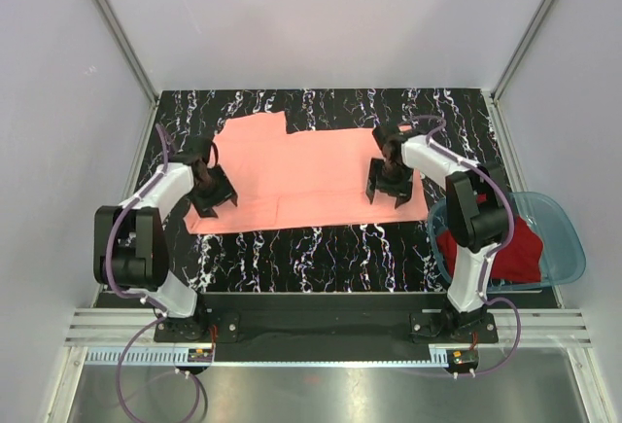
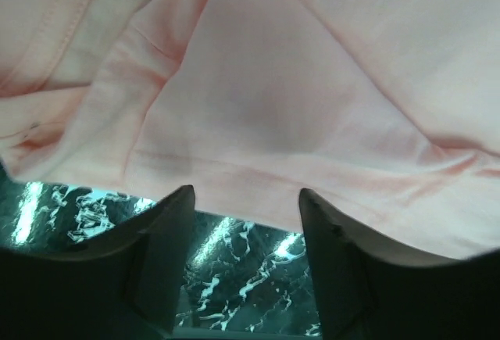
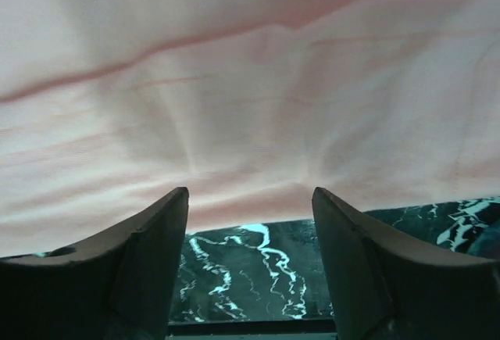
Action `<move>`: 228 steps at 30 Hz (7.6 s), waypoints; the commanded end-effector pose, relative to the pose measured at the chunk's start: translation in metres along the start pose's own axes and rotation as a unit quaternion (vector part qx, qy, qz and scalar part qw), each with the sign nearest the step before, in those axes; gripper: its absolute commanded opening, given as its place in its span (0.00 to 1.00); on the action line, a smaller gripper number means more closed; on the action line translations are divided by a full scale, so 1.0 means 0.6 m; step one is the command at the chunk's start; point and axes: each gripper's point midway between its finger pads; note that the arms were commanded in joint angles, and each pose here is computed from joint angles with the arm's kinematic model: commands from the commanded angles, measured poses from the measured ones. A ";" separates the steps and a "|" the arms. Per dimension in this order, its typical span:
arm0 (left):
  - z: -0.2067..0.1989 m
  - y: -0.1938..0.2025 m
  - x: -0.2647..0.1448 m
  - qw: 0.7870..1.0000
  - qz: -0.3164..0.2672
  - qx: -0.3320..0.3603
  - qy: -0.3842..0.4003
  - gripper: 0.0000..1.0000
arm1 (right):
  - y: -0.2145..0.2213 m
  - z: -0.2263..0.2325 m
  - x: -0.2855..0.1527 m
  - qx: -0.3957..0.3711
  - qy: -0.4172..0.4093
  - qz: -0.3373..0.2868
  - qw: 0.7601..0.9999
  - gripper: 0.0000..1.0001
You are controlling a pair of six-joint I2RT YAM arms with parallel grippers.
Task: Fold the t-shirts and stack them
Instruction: Fold the tshirt
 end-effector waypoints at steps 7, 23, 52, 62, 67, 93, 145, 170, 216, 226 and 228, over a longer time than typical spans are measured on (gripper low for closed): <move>-0.069 -0.280 -0.092 0.984 -0.161 0.062 0.053 0.58 | -0.283 0.010 -0.100 0.061 -0.050 -0.166 0.983 0.79; -0.060 -0.423 0.040 0.972 -0.139 0.166 0.087 0.43 | -0.464 -0.090 0.001 0.074 -0.124 -0.191 0.971 0.59; -0.167 -0.476 0.110 0.953 -0.151 0.172 0.200 0.45 | -0.469 -0.084 0.056 0.080 -0.161 -0.163 0.970 0.58; -0.169 -0.449 0.138 0.957 -0.130 0.191 0.178 0.44 | -0.478 -0.095 0.057 0.093 -0.167 -0.165 0.968 0.57; -0.158 -0.441 0.143 0.960 -0.121 0.193 0.164 0.43 | -0.484 -0.098 0.057 0.091 -0.165 -0.169 0.967 0.60; -0.153 -0.426 0.151 0.962 -0.102 0.176 0.183 0.29 | -0.491 -0.082 0.093 0.097 -0.183 -0.146 0.967 0.46; -0.178 -0.413 -0.048 0.945 -0.117 0.122 0.280 0.00 | -0.494 -0.072 -0.094 0.111 -0.211 -0.198 0.951 0.00; -0.025 -0.270 -0.089 0.992 -0.073 0.058 0.082 0.00 | -0.305 -0.122 -0.131 0.115 -0.151 -0.135 0.973 0.00; -0.131 -0.406 -0.047 0.965 -0.161 0.071 0.197 0.00 | -0.474 -0.069 -0.098 0.103 -0.225 -0.207 0.946 0.00; -0.038 -0.294 -0.036 0.985 -0.123 0.071 0.101 0.00 | -0.385 -0.100 -0.118 0.105 -0.186 -0.185 0.959 0.00; -0.023 -0.285 -0.029 0.987 -0.119 0.071 0.084 0.00 | -0.370 -0.103 -0.109 0.105 -0.181 -0.174 0.962 0.00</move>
Point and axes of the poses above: each gripper's point midway between its finger pads, its own x axis out along the fingers, its own z axis along the line the jaws close on, y = z × x, and after that the axes turned 1 degree about x, right-handed
